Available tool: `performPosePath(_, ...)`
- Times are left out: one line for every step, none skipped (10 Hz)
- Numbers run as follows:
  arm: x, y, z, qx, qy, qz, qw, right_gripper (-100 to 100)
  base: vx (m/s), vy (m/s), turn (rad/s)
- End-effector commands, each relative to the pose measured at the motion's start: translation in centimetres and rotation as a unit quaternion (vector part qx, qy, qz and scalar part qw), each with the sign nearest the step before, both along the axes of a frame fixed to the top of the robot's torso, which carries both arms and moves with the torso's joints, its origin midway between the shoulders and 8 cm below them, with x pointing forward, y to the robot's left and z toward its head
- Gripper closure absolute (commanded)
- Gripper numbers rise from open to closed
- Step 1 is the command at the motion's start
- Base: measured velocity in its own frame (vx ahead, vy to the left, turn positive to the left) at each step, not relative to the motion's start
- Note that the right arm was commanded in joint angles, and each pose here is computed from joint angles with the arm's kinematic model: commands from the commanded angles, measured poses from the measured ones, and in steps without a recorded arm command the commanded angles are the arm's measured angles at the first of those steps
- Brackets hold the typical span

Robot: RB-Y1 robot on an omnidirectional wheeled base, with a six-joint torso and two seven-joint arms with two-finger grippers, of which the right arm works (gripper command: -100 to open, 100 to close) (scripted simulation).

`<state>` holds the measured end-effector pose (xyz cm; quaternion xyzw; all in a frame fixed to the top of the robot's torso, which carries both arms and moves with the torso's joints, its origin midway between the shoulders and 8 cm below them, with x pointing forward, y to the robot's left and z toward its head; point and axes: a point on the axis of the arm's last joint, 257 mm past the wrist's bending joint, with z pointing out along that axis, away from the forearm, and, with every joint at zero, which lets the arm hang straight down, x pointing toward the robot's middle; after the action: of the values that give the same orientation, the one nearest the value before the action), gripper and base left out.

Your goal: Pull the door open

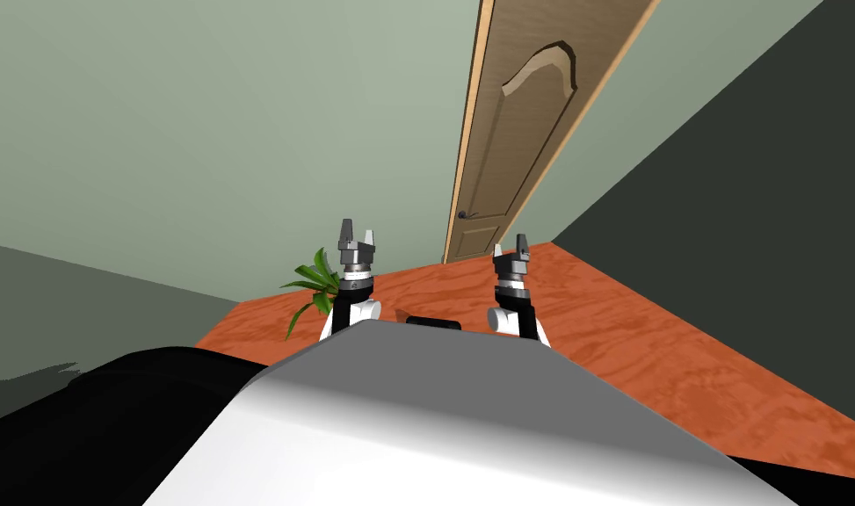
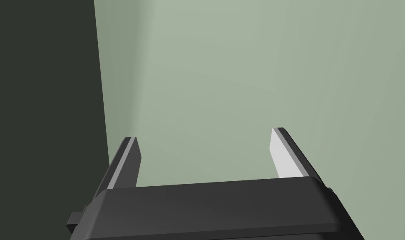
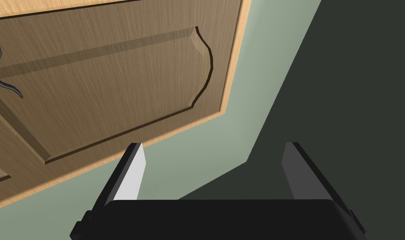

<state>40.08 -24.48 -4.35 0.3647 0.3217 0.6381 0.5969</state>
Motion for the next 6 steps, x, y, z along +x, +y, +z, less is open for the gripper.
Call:
performPosePath(0.5, 0.2, -0.8, -0.001, 0.005, 0.006, 1.0, -100, 0.077, -0.009, -0.001)
performPosePath(0.8, 0.4, -1.4, -0.002, 0.008, 0.01, 0.9999, -100, 0.081, -0.008, -0.002)
performPosePath(1.1, 0.7, -1.9, -0.002, 0.012, 0.014, 0.9998, -100, 0.08, -0.015, -0.003)
performPosePath(1.4, 0.9, -2.5, -0.003, 0.015, 0.018, 0.9997, -100, 0.082, -0.022, -0.002)
performPosePath(1.7, 1.1, -3.0, -0.004, 0.018, 0.022, 0.9996, -100, 0.084, 0.004, 0.002)
performPosePath(2.0, 1.3, -3.6, -0.005, 0.022, 0.027, 0.9994, -100, 0.095, -0.003, -0.006)
